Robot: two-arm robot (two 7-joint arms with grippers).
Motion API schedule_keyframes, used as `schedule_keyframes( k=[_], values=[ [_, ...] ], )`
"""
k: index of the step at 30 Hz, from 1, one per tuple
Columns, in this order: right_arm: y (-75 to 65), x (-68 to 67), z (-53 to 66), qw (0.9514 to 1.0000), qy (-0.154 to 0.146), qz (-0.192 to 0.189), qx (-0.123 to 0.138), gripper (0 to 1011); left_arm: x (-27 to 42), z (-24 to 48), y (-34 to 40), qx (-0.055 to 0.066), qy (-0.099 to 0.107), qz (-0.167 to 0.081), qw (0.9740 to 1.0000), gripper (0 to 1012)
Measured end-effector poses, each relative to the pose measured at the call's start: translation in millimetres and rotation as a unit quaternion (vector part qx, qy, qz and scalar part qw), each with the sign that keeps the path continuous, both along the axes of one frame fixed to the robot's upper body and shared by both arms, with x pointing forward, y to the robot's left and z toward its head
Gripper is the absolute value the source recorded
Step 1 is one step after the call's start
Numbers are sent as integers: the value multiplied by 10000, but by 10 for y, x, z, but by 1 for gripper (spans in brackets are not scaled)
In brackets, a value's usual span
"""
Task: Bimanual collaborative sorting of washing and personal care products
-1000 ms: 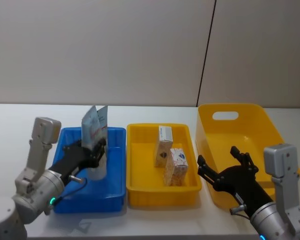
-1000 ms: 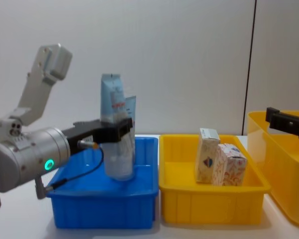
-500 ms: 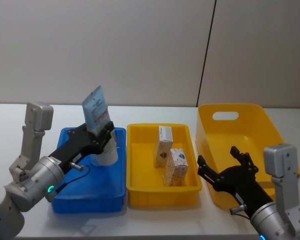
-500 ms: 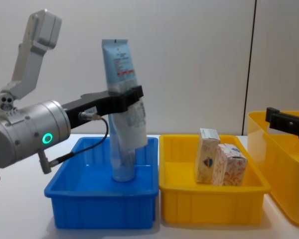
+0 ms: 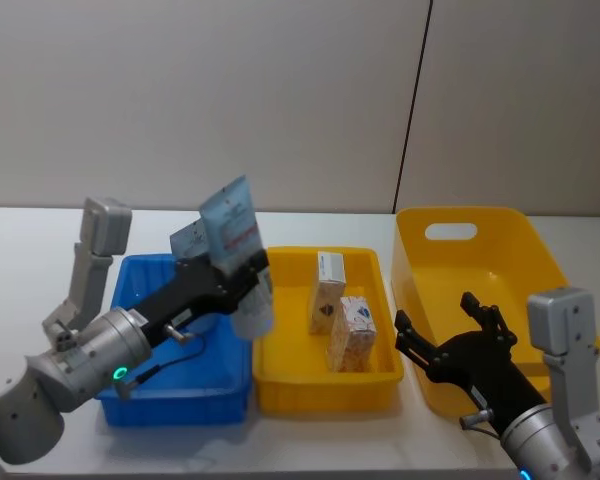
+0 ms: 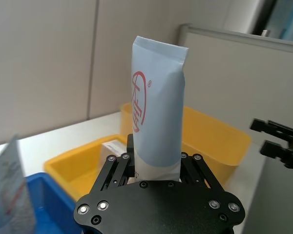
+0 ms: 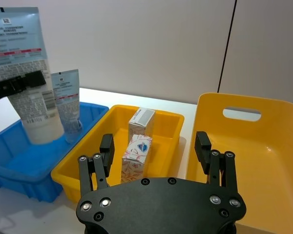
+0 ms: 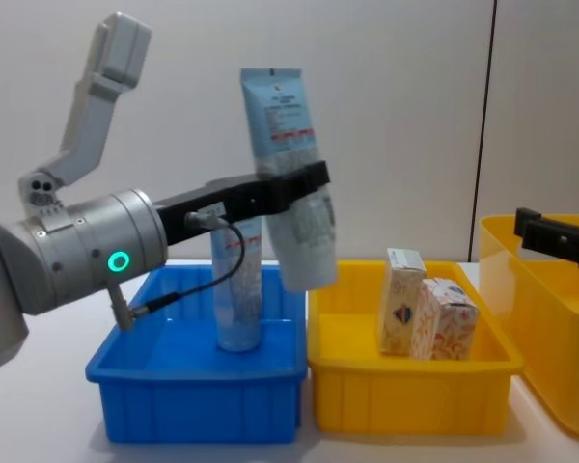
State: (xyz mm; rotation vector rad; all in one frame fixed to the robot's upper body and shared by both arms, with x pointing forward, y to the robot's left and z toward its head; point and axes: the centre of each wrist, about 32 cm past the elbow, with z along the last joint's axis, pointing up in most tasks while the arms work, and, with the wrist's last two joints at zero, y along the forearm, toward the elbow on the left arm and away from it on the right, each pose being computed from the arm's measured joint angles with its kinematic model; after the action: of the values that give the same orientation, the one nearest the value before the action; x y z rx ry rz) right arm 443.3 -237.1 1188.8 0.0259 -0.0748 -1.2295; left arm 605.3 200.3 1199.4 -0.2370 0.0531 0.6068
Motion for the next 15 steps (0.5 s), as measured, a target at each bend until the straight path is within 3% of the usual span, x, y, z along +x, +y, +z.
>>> schedule_keyframes(
  k=[7, 15],
  values=[
    [-3, -15, 29, 9999, 53, 125, 4, 1003, 108, -27, -78, 3, 134, -541, 9984, 336],
    [-1, -51, 105, 9984, 220, 521, 27, 1003, 166, -44, -126, 8, 215, -833, 9963, 336]
  ],
)
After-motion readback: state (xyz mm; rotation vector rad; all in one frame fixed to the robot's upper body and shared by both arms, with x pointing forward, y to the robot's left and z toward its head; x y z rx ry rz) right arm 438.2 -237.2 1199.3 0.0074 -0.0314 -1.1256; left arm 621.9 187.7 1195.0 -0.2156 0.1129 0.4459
